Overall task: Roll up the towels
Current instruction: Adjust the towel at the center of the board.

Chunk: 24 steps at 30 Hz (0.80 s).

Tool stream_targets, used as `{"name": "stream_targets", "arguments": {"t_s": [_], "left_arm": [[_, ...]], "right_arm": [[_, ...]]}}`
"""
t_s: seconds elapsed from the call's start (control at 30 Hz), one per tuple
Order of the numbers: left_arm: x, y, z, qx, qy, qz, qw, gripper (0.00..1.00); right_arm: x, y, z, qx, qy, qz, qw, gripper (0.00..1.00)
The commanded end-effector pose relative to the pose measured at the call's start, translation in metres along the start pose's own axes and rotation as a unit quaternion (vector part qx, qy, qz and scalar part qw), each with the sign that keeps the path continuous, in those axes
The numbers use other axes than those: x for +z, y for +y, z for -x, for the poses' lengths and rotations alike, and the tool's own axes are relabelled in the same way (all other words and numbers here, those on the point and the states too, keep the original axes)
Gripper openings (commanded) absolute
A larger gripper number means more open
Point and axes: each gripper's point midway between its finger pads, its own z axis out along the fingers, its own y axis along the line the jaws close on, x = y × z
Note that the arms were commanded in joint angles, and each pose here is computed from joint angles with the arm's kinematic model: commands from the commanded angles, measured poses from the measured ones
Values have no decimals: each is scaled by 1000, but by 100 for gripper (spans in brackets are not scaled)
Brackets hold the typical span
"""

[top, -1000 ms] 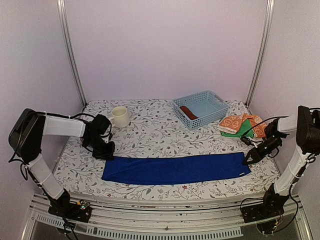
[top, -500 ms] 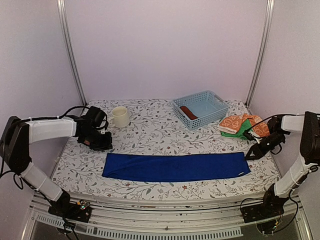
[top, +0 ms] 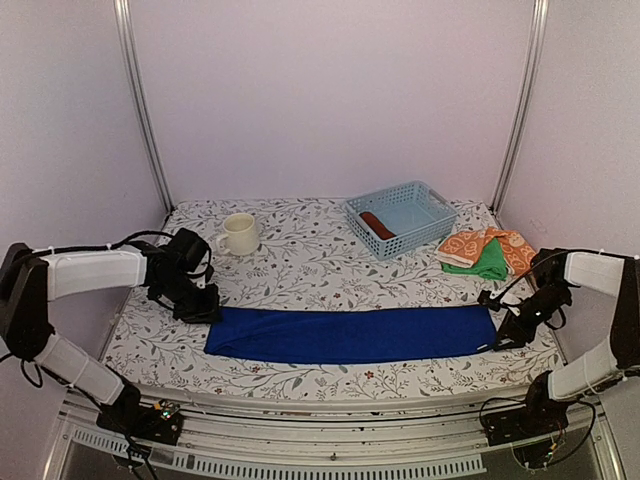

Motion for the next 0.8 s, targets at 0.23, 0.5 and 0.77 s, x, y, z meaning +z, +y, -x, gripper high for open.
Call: {"name": "stream_targets", "arguments": {"t_s": [0.23, 0.5, 0.77], "left_arm": [[35, 7, -6, 19, 42, 28, 999, 16], [40, 20, -5, 21, 49, 54, 997, 16], [40, 27, -3, 22, 44, 64, 997, 16]], "right_arm": [[8, 7, 3, -89, 42, -18, 995, 43], [16, 2, -7, -116, 82, -37, 989, 12], [4, 0, -17, -159, 106, -70, 979, 3]]}}
